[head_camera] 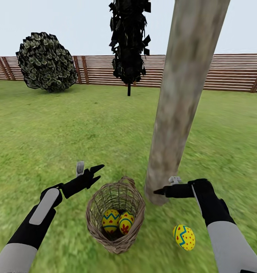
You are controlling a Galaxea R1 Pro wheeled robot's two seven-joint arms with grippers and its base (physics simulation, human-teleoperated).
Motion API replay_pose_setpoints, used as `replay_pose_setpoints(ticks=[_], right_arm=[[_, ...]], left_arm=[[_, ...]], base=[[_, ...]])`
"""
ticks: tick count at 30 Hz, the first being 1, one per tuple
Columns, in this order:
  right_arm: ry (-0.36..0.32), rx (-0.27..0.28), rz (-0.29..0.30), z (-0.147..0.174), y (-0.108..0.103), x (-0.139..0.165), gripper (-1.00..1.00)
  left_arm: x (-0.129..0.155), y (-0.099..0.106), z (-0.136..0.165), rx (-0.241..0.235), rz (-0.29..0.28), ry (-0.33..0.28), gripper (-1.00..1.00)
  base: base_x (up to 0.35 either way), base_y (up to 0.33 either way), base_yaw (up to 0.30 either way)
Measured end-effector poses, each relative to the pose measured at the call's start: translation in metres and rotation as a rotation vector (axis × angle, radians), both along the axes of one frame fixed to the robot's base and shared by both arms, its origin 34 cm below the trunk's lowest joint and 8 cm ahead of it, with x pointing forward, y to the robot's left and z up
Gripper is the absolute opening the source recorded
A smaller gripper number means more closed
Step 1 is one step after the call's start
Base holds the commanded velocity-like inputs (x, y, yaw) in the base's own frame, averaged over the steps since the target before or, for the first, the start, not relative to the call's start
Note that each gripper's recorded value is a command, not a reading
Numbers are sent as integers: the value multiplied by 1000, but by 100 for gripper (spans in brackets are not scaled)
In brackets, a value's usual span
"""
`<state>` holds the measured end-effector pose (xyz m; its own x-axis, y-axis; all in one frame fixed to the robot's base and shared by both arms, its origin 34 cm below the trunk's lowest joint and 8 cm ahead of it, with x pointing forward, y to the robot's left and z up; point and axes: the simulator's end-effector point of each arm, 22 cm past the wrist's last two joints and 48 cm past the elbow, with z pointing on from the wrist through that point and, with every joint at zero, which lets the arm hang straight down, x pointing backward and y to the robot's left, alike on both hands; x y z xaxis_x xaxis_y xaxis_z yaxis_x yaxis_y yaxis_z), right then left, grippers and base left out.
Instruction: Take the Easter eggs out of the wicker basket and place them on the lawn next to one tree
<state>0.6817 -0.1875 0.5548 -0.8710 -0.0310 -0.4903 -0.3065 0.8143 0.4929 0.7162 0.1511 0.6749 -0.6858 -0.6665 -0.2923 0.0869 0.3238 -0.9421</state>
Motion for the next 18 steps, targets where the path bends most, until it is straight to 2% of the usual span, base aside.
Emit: replay_pose_setpoints(ticks=[4, 7, 11, 18], right_arm=[[2, 8, 19, 8, 12, -1, 100], [6, 21, 50, 14, 37, -3, 100], [-1, 30, 62, 22, 46, -2, 100], [-3, 57, 78, 25, 66, -4, 100]], left_arm=[[3, 1, 4, 0, 3, 12, 100], [4, 2, 9, -1, 5, 15, 100], [6, 2, 16, -5, 6, 12, 100], [7, 3, 19, -14, 9, 5, 100]], base=[[0, 0, 0], [0, 0, 0], [0, 0, 8], [0, 4, 224]])
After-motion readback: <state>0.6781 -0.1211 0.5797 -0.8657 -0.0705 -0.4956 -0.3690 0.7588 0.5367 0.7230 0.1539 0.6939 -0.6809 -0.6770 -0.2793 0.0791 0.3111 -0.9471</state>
